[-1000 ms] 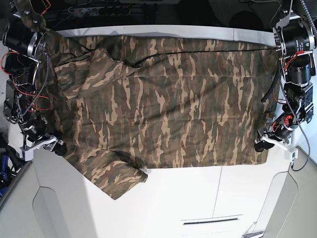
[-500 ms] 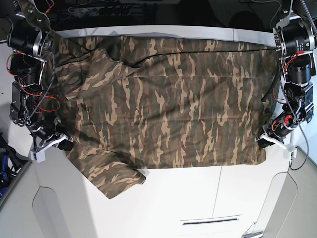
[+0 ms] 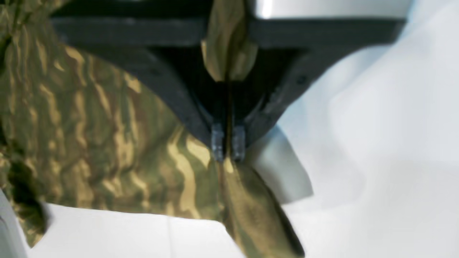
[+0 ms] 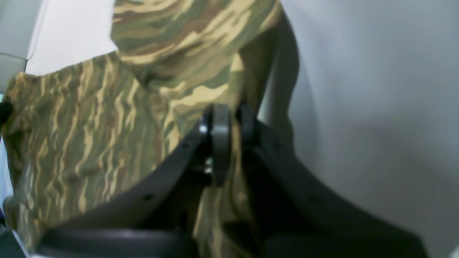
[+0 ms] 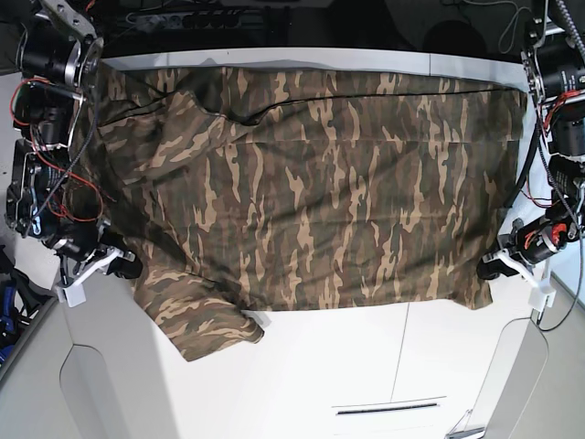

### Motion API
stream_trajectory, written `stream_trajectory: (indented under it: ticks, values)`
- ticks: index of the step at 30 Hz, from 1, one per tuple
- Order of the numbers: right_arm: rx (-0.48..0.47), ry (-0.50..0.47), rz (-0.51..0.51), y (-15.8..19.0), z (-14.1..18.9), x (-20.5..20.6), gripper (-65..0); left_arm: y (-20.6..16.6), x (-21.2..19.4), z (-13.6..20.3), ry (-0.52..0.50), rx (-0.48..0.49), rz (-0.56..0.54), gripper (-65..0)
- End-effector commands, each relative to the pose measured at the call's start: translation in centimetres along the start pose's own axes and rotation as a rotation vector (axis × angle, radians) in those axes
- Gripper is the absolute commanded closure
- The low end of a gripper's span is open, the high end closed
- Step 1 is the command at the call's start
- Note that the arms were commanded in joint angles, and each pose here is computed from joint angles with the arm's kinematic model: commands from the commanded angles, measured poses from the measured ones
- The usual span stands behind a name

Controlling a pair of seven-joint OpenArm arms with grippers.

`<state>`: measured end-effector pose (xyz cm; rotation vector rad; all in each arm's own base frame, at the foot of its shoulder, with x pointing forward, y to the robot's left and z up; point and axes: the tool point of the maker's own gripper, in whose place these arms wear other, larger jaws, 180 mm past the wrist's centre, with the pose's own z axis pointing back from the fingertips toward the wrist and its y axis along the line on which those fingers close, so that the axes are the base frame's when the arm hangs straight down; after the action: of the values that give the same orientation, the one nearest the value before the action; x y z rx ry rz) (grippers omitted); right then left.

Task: Fold the T-shirt properly
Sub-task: 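Fold the hem half over onto the shoulder half with both grippers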

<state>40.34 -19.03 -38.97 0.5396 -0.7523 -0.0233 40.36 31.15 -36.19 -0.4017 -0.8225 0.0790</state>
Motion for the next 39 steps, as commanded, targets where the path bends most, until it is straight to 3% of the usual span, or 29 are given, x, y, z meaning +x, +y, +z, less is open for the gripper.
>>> stream_trajectory:
  ticks: [1, 13, 19, 25, 26, 29, 31, 36, 39]
  values:
    - [0.004, -0.044, 0.035, 0.2, 0.9, 1.6, 0.0, 0.1, 2.5, 1.4, -0.057, -0.009, -0.035, 0.0]
    - [-0.037, -0.037, 0.162, -0.2, 6.8, -1.5, 0.0, 1.2, 0.8, 6.2, 0.026, 0.038, -0.191, 0.0]
    - [-0.027, -0.008, 0.127, -0.4, 7.8, -3.1, 0.0, 0.5, -1.7, 6.8, 0.082, 0.027, -0.237, 0.0]
    - [-0.105, 0.021, 0.103, -2.5, 8.6, -4.6, 0.0, 0.0, -3.9, 6.6, 0.117, 0.012, -0.231, 0.0]
    - [-0.116, 0.020, 0.106, -2.7, 8.6, -4.6, -5.1, -0.1, -4.1, 6.5, 0.118, 0.009, -0.229, 0.0]
    - [-0.119, -0.018, 0.106, -2.8, 8.6, -4.0, -35.1, -0.4, -4.1, 6.2, 0.105, 0.000, -0.222, 0.0]
    - [-0.124, -0.055, 0.112, -2.9, 8.7, -3.2, -45.6, -0.5, -4.1, 6.1, 0.099, -0.003, -0.220, 0.0]
    - [-0.136, -0.209, 0.136, -2.8, 9.0, -0.3, -45.6, -0.7, -4.7, 5.7, 0.111, 0.002, -0.226, 0.0]
    - [-0.170, -0.245, 0.170, -2.9, 8.7, 1.2, -45.6, -0.7, -4.9, 5.5, 0.115, 0.003, -0.228, 0.0]
